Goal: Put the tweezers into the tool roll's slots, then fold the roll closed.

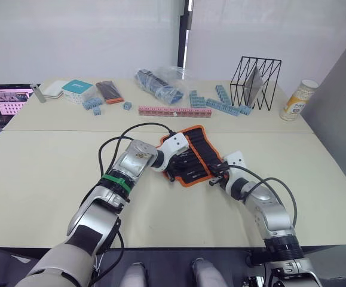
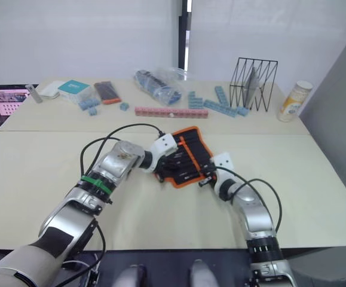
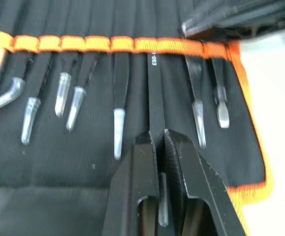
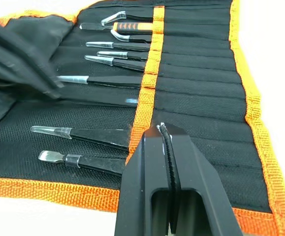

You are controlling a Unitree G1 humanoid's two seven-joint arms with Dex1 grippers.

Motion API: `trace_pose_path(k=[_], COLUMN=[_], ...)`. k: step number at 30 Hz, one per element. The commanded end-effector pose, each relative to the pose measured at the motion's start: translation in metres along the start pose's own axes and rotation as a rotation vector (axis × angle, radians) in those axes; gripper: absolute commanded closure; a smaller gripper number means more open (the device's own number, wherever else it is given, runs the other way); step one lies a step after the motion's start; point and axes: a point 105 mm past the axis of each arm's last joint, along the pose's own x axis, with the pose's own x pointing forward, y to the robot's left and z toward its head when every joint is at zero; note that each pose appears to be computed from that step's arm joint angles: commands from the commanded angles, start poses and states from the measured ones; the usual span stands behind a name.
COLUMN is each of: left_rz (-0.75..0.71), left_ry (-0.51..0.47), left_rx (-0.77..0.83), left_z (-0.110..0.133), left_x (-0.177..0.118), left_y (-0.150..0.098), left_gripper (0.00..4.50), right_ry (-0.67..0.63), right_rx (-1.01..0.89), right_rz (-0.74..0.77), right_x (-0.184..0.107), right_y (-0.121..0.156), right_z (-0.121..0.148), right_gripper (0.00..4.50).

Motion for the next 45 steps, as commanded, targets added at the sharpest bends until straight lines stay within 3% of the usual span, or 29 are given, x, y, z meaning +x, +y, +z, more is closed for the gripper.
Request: trace_pose_path(k=[1, 8, 20, 27, 29, 40, 45], left_rz=[-0.011, 0.012, 0.038, 0.035, 0.055, 0.074, 0.202], left_ry=[-0.047, -0.048, -0.043, -0.066, -0.069, -0.097, -0.179], left_rx=[0.058, 0.073, 0.238, 0.223, 0.224, 0.216, 0.21], left_z=[0.021, 0.023, 0.029, 0.034, 0.034, 0.038, 0.046], left_x=[0.007, 0.016, 0.028, 0.032, 0.029, 0.006, -0.029], left_y=[-0.004, 0.002, 0.01, 0.007, 0.011, 0.021, 0.038], left_gripper=[4.49, 4.49, 4.49, 4.49, 3.64, 0.04, 0.02], right_ry=[-0.008, 0.0, 0.028, 0.047, 0.05, 0.072, 0.083], right_rx=[-0.013, -0.011, -0.015, -0.019, -0.019, -0.03, -0.035], right_rz=[0.033, 0.048, 0.081, 0.079, 0.077, 0.09, 0.106], right_x=[0.002, 0.002, 0.003, 0.0, -0.001, 0.001, 0.003], right_y=[0.01, 0.015, 0.024, 0.024, 0.022, 0.019, 0.02], right_z=[0.003, 0.0, -0.006, -0.01, -0.011, -0.016, -0.018], right_gripper=[4.5, 4.5, 4.5, 4.5, 4.5, 4.5, 4.5])
